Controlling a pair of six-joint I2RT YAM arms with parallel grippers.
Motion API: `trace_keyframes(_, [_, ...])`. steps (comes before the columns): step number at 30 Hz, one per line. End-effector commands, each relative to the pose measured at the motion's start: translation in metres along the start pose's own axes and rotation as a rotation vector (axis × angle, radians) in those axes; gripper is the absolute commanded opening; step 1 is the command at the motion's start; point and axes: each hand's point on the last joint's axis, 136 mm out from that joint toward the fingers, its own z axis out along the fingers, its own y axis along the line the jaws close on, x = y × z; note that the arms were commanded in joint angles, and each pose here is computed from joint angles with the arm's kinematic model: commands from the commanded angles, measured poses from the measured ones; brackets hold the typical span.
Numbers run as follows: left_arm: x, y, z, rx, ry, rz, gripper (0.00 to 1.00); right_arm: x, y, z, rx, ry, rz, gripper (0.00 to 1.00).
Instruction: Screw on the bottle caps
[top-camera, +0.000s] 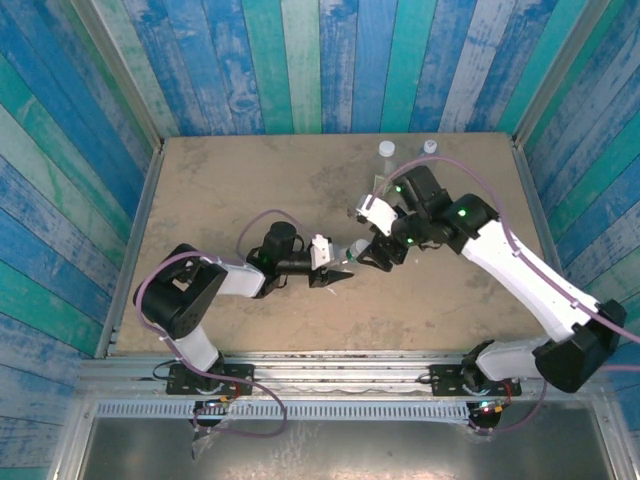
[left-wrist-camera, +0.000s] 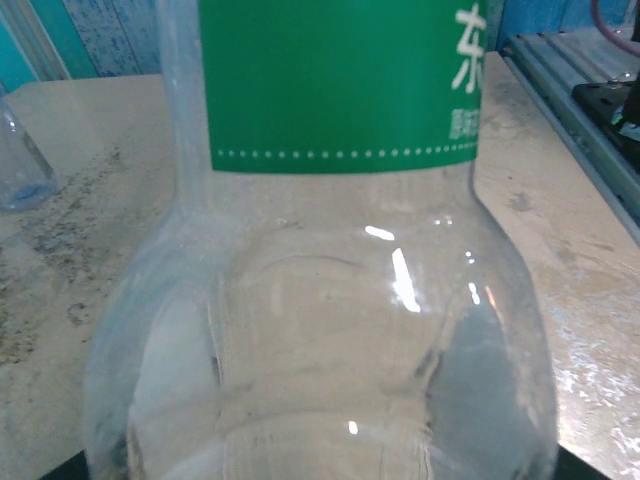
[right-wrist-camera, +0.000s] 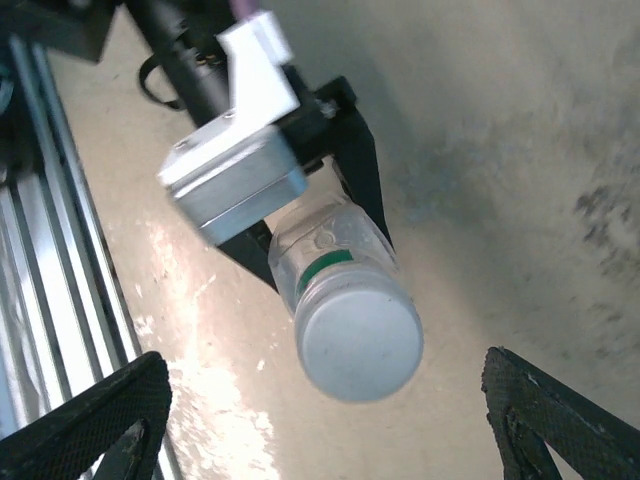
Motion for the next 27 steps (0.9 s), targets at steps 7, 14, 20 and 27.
trace_keyframes(7, [-0.018,-0.016,-0.006,0.076,-0.039,0.048,0.55,0.011,0.013,-0.003,-0.073,0.04,-0.417,0.7])
trace_keyframes(14, [-0.027,-0.021,-0.009,0.1,-0.068,0.048,0.55,0.012,0.013,0.014,-0.138,0.089,-0.426,0.63])
trace_keyframes(20, [-0.029,-0.022,-0.011,0.101,-0.07,0.057,0.55,0.013,0.012,0.029,-0.178,0.117,-0.4,0.56])
trace_keyframes(27, [-0.027,-0.021,-0.01,0.095,-0.063,0.052,0.55,0.012,0.014,0.029,-0.186,0.117,-0.395,0.62])
